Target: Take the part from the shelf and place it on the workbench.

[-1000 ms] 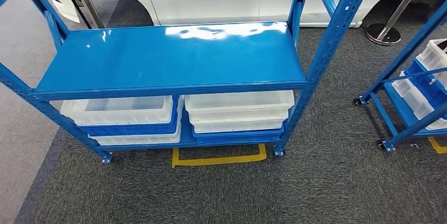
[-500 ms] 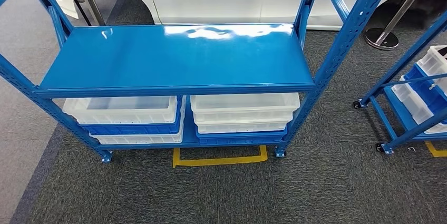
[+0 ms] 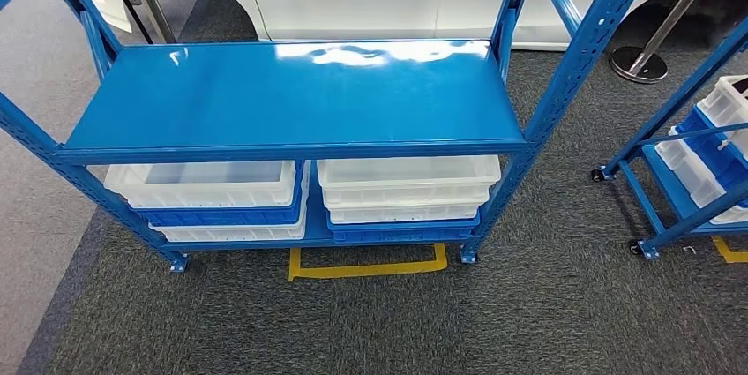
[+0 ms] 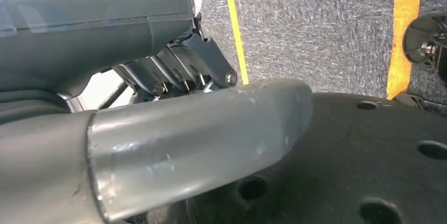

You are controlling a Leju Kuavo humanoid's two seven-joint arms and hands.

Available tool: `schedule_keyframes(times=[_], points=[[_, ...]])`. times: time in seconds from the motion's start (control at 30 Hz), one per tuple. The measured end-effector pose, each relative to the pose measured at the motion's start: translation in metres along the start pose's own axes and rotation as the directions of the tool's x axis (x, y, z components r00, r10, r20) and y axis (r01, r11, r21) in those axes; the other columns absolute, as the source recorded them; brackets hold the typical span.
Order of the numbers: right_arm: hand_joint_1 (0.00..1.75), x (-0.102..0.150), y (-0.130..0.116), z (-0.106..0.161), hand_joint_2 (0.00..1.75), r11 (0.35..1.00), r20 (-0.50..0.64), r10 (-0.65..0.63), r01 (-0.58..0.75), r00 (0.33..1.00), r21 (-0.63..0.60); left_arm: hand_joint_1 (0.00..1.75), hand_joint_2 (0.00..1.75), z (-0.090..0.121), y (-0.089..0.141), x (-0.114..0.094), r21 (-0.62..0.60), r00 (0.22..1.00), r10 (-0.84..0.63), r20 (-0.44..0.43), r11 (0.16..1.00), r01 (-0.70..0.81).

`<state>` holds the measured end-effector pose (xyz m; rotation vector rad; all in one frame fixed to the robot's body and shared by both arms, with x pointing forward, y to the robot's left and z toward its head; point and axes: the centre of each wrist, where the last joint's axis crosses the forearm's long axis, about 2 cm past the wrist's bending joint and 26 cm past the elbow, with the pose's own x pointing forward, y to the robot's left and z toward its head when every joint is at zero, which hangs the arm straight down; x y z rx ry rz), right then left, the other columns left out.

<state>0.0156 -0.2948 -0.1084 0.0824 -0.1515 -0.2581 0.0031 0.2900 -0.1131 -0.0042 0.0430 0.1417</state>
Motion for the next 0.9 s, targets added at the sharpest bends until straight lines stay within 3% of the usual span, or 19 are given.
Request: schedule_keyframes(times=[0.03,0.23,0.33,0.43,0.6,0.8,0.9], points=[[0.0,0.0,0.0,0.0,0.0,1.0,-0.001,-0.003,0.003,1.0,-0.002,0.0,0.0,0.0,0.0,0.0,0.009,1.0,-0.002,-0.003,1.0,0.002],[0.0,0.003,0.001,0.0,0.0,0.999,-0.024,-0.033,0.032,0.999,-0.026,0.0,0.0,0.0,0.001,0.002,0.07,0.999,-0.018,-0.032,0.997,0.02],[0.0,0.004,0.0,0.0,0.0,0.997,0.008,-0.061,0.061,0.998,-0.041,0.0,0.0,0.0,0.002,0.002,0.079,0.999,0.034,-0.004,0.996,-0.033],[0.0,0.005,-0.002,0.001,0.0,0.992,0.087,-0.105,0.11,0.991,-0.062,0.0,0.0,0.0,0.001,0.002,0.09,0.991,0.102,0.083,0.99,-0.11],[0.0,0.004,-0.004,0.009,0.0,0.976,0.299,-0.166,0.2,0.94,-0.085,0.0,0.0,0.0,0.0,0.0,0.1,0.894,0.239,0.38,0.95,-0.297],[0.0,0.003,-0.006,0.016,0.0,0.968,0.351,-0.166,0.221,0.922,-0.123,0.0,0.0,0.0,0.0,-0.003,0.096,0.853,0.316,0.416,0.917,-0.386],[0.0,0.003,-0.006,0.018,0.0,0.967,0.45,-0.152,0.227,0.88,-0.118,0.0,0.0,0.0,0.001,-0.005,0.067,0.807,0.316,0.498,0.914,-0.399]])
